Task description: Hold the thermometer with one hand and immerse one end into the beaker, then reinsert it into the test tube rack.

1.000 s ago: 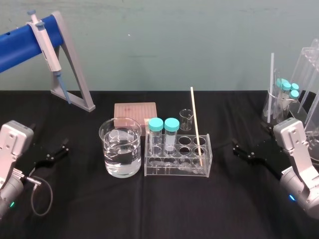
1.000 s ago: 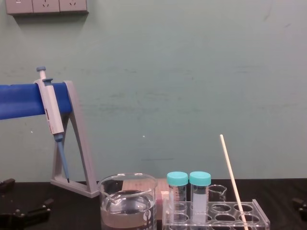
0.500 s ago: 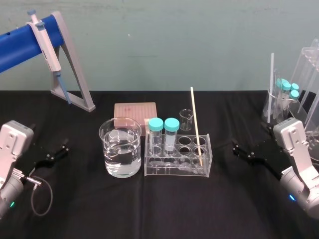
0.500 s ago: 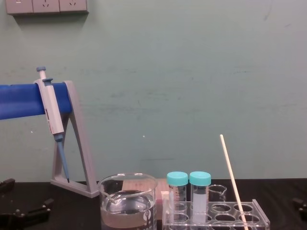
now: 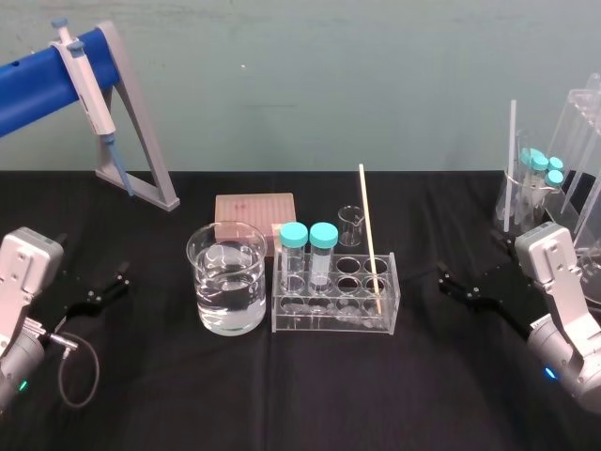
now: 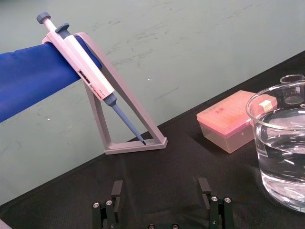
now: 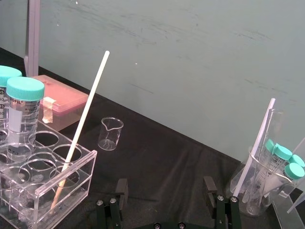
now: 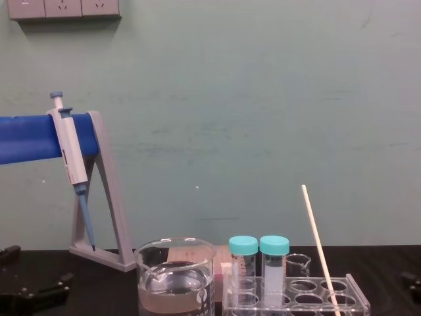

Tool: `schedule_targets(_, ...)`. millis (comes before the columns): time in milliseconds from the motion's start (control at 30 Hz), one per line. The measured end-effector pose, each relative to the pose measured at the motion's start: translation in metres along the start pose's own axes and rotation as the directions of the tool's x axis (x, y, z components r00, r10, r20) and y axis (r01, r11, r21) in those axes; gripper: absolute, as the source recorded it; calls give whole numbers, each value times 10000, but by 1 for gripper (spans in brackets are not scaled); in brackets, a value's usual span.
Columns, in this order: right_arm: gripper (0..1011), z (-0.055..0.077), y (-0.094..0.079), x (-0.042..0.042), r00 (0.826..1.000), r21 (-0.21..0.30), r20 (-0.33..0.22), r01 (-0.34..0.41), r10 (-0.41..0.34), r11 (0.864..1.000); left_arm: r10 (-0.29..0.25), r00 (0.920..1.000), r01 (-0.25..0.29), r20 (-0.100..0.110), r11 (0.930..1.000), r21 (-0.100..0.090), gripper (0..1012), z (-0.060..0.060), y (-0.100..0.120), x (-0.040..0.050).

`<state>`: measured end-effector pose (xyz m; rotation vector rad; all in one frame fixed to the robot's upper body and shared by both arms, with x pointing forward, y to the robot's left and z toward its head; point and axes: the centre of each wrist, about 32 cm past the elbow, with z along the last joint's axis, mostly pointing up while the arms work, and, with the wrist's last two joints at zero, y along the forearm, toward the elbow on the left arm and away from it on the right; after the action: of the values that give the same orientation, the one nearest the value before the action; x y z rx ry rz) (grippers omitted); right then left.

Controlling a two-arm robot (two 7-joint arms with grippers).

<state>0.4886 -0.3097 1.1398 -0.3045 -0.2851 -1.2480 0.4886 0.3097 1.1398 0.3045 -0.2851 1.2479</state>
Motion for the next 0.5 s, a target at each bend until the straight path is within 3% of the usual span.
schedule_targets(333,1003,1,-1,3,10000,4,-2,15,-15,10000,0,10000,0,0,10000,0,1004,0,0,0)
schedule_targets(500,1003,61,-33,52,9997,94,-161,199,-197,9998,0,10000,0,0,10000,0,1004,0,0,0)
